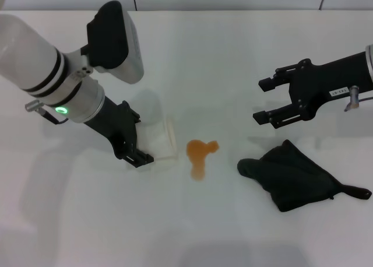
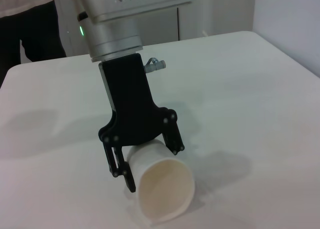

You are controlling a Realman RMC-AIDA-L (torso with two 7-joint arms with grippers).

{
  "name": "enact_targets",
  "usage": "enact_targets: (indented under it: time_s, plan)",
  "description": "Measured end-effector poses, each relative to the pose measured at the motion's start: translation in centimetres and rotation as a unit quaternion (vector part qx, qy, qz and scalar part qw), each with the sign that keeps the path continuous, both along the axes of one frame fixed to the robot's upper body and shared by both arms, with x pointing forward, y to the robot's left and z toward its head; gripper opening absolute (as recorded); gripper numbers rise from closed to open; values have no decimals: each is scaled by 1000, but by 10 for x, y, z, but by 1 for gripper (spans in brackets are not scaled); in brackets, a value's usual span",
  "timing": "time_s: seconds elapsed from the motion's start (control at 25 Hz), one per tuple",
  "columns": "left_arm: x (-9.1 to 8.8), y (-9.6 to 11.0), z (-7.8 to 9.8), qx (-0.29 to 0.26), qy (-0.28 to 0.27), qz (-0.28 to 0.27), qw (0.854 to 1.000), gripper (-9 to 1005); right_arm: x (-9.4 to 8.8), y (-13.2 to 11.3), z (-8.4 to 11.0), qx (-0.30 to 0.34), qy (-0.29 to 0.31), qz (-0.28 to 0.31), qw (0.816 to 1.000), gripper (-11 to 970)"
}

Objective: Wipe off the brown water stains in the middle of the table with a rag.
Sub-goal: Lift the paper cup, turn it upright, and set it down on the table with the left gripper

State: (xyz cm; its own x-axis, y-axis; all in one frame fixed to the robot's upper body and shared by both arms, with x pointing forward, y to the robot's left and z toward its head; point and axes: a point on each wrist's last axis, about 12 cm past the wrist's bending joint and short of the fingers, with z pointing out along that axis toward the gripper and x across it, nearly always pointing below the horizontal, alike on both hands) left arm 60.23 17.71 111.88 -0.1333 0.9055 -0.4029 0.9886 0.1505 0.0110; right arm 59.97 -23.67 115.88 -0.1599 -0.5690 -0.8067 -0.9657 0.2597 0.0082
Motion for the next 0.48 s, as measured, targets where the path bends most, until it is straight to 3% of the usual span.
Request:
enact_targets:
  time_s: [0.2, 0.36, 0.48]
  plan:
    - [-5, 4, 2, -38, -18, -4, 999, 654, 2, 0, 1, -2, -4, -3, 1000, 767]
    - [-12, 16, 11, -124, -60, 4, 990, 618, 3, -1, 2, -2, -4, -4, 1000, 767]
    - [-20, 28, 8, -214, -91, 20, 972, 599, 3, 0, 3, -3, -6, -3, 1000, 767]
